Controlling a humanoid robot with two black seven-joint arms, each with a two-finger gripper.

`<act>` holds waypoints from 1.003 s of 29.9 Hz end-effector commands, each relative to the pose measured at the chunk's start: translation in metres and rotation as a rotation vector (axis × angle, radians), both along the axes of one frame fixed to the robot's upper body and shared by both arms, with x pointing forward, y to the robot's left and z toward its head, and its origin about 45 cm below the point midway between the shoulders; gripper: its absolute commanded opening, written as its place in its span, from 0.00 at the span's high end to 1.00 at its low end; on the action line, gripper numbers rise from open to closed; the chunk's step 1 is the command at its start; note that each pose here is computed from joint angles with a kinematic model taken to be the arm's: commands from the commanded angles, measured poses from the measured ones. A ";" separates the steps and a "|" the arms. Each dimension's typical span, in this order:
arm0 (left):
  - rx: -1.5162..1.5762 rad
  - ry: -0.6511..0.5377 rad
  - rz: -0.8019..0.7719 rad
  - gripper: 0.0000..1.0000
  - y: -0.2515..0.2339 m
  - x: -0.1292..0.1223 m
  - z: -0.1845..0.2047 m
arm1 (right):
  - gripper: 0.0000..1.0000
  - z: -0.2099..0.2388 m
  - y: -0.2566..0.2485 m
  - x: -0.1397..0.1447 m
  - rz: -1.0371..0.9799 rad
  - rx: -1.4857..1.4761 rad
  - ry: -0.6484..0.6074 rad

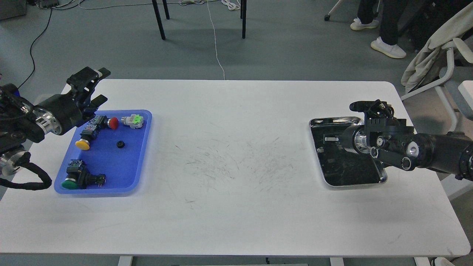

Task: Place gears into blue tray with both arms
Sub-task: 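Grasp the small black part on the black mat with the right gripper, then lift the black part and carry it toward the table centre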

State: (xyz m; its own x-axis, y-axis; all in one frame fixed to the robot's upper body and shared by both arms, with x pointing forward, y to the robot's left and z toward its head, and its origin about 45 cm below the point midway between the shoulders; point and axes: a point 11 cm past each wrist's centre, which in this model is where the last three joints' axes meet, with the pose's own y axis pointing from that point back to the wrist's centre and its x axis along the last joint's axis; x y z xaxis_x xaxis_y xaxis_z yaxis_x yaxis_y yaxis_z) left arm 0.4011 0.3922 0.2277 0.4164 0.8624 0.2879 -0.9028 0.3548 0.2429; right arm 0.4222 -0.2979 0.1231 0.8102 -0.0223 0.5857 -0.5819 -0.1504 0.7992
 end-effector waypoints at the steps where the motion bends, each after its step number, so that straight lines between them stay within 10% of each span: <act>1: 0.001 -0.001 -0.001 0.01 0.000 0.000 0.000 | 0.99 0.005 0.000 0.004 -0.001 -0.001 -0.015; 14: -0.002 -0.010 0.007 0.01 0.002 0.001 0.005 | 0.99 0.060 0.014 0.048 -0.047 0.083 -0.169; 30: 0.020 -0.015 0.044 0.01 0.027 -0.006 0.016 | 0.99 0.081 0.167 0.068 0.111 0.270 -0.296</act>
State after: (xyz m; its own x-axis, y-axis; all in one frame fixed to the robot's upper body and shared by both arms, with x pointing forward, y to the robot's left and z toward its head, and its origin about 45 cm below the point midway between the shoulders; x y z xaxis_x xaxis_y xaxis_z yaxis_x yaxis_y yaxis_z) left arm 0.3972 0.4123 0.2417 0.3826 0.8724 0.3041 -0.9179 0.3215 0.2325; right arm 0.4942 -0.1393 0.2055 0.6064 -0.1322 0.7841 -0.7625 -0.3761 0.5264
